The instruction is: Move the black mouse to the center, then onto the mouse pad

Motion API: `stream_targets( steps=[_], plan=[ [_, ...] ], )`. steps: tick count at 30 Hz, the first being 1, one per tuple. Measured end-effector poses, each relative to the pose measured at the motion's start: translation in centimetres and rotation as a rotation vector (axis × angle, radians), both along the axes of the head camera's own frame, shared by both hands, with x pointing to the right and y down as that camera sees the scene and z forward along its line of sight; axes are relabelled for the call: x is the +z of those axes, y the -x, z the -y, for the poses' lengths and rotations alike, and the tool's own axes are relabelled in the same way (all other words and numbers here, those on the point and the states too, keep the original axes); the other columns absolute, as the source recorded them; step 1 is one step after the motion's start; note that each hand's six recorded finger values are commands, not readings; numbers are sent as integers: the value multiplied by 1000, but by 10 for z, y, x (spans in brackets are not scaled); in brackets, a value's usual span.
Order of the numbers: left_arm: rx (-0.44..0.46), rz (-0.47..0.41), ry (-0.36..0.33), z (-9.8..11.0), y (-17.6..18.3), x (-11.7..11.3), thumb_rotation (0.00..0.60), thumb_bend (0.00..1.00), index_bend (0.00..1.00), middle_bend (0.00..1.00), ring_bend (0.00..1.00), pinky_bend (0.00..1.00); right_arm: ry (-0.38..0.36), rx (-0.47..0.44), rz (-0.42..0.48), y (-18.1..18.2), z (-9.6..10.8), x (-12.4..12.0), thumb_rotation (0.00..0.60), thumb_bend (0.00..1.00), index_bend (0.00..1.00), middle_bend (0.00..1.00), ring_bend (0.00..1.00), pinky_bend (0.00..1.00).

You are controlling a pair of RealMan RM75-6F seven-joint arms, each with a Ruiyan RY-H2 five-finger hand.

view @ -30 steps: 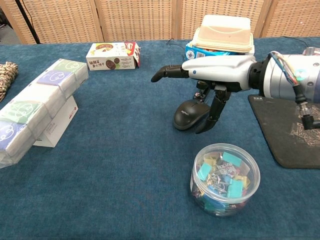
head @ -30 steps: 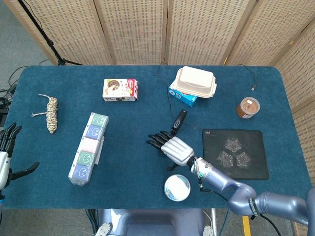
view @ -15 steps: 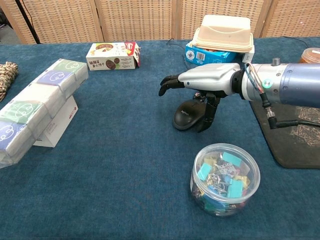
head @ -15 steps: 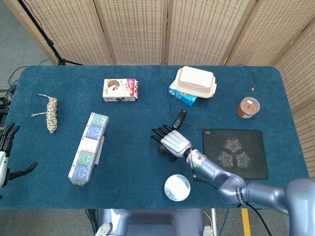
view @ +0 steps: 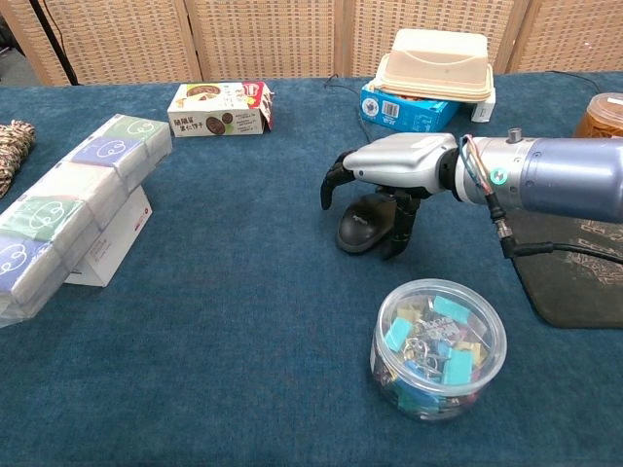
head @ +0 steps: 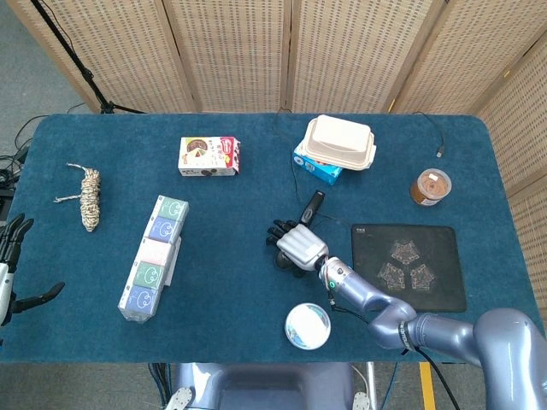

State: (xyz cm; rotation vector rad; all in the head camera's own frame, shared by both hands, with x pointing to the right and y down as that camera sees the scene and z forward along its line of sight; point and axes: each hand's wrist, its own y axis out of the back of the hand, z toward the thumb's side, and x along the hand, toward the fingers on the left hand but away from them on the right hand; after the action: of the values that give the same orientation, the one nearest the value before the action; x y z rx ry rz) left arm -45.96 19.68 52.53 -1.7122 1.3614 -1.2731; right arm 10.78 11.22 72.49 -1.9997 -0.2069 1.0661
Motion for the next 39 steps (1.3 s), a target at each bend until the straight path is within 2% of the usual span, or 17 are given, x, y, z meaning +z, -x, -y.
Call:
stream_targets(
  steps=[12, 22, 32, 39],
  plan=[
    [-1, -8, 8, -1, 1, 0, 600, 131, 0, 0, 0, 0, -24, 4, 2, -6, 1, 10, 600, 10, 489, 409, 241, 371],
    [5, -10, 16, -2, 1, 1, 600, 131, 0, 0, 0, 0, -69, -14, 44, -7, 2, 3, 600, 93, 535, 450, 275, 409],
    [24, -11, 26, -4, -4, 3, 600, 131, 0, 0, 0, 0, -126, -70, 89, -14, 1, -24, 600, 137, 536, 452, 276, 409],
    [42, -7, 36, -5, -8, 6, 600, 131, 0, 0, 0, 0, -182, -121, 111, -27, 5, -58, 600, 137, 537, 452, 276, 409]
  ],
)
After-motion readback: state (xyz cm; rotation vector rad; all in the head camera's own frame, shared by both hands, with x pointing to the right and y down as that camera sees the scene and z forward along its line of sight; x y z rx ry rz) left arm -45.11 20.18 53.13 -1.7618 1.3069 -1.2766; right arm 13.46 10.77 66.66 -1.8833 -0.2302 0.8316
